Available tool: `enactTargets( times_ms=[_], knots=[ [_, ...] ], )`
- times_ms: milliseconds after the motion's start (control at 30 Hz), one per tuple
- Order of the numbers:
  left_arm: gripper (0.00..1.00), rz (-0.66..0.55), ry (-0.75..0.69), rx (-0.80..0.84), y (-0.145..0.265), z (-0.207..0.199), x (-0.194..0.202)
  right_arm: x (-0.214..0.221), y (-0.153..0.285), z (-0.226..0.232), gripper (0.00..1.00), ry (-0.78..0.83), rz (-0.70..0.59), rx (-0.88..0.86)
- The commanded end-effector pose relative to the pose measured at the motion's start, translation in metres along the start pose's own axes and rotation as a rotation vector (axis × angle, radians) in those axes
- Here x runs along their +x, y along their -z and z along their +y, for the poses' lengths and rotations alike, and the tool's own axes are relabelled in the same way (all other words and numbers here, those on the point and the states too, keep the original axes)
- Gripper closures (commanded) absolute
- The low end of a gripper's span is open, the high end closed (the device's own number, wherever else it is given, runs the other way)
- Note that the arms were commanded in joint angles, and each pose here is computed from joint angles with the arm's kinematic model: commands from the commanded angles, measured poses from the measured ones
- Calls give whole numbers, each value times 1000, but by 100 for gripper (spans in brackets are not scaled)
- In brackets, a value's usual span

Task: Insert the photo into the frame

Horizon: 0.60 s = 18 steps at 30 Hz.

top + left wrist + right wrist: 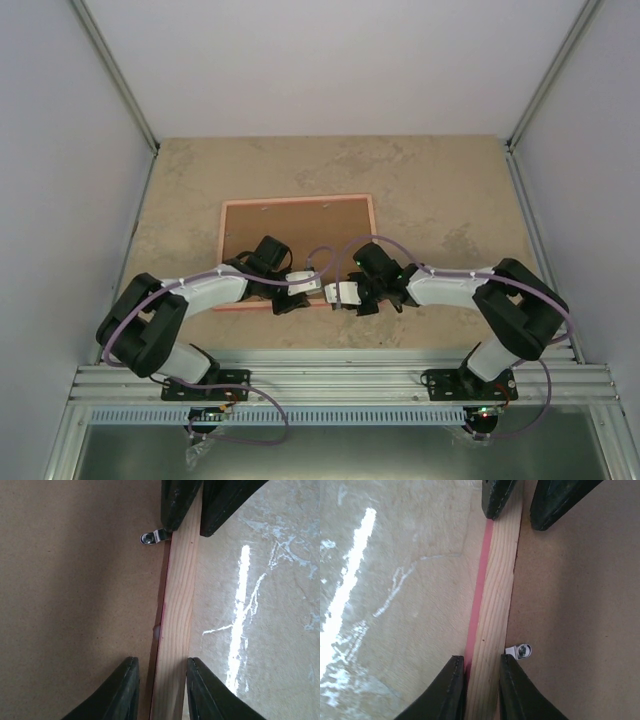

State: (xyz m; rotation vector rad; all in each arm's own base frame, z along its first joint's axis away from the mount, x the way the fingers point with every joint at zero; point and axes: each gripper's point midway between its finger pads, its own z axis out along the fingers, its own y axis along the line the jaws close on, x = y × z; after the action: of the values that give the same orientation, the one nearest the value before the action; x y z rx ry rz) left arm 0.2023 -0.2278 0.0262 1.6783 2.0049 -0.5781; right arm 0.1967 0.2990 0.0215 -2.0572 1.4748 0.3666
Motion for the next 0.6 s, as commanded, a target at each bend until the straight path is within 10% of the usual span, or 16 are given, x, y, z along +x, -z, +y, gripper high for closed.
enactTargets(
  times_ms=[0, 567],
  knots=[
    [71, 136, 82, 38, -9, -12, 39, 44, -4, 41, 87, -44, 164, -113],
    [44, 42, 158, -138, 66, 16, 28, 43, 2, 27, 96, -166, 187, -39]
  ],
)
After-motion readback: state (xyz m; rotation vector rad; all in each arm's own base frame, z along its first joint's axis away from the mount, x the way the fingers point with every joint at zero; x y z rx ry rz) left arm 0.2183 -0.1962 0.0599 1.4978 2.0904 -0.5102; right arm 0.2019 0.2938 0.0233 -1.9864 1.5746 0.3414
